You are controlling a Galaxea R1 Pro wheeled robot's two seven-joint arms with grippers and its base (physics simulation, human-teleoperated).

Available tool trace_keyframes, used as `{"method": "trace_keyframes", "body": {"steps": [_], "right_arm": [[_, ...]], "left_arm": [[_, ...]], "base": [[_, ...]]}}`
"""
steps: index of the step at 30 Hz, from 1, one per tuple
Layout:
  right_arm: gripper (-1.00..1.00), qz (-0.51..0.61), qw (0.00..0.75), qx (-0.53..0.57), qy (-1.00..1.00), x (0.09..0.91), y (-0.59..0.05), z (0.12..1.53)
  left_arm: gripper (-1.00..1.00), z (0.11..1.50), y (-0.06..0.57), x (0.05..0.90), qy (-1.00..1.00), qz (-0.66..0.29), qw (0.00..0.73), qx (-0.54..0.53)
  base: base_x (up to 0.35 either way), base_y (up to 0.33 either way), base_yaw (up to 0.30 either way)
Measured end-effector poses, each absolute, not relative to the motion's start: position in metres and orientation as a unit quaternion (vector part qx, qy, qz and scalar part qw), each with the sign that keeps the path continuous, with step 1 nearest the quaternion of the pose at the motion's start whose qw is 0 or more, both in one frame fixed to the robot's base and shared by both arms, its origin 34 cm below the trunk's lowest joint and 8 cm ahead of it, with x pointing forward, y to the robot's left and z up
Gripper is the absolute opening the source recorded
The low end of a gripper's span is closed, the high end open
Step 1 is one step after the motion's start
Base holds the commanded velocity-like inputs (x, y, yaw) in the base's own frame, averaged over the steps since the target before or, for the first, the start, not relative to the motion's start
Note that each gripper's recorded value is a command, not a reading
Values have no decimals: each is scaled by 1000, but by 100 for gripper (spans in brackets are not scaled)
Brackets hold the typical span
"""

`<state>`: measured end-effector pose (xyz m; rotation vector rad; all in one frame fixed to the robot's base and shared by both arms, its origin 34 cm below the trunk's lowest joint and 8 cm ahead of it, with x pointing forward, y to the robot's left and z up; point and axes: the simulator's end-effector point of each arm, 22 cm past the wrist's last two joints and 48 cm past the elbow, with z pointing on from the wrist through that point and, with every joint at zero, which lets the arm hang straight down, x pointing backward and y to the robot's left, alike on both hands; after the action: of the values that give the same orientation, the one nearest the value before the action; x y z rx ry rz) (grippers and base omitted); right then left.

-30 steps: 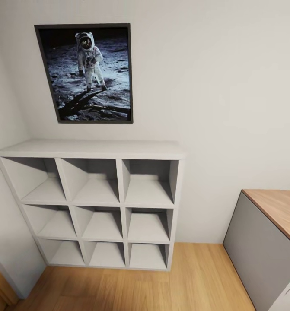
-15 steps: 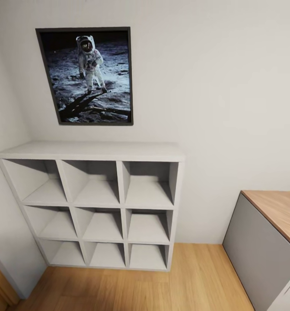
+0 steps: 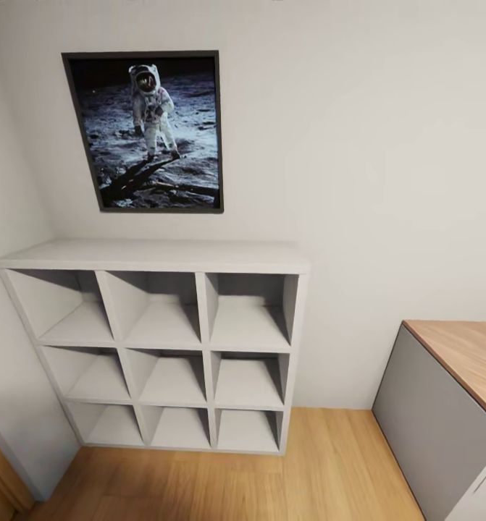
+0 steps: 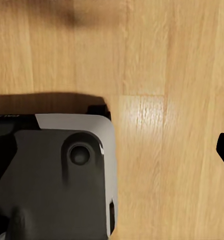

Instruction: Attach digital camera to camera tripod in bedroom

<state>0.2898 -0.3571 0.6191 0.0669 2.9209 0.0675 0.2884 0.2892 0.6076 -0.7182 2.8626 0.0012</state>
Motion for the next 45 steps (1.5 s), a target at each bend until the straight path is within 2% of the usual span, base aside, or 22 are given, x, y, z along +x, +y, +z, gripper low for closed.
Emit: {"method": "trace_keyframes", "body": {"steps": [8,45], "right_arm": [[100,27,107,28,993,286,-349,624],[100,32,101,28,994,273,-333,638]], "left_arm": [[-100,614,289,286,965,1,96,-242],[-100,631,287,277,966,0,96,-241]], "base": [[0,0,-164],[0,0,-291]]}}
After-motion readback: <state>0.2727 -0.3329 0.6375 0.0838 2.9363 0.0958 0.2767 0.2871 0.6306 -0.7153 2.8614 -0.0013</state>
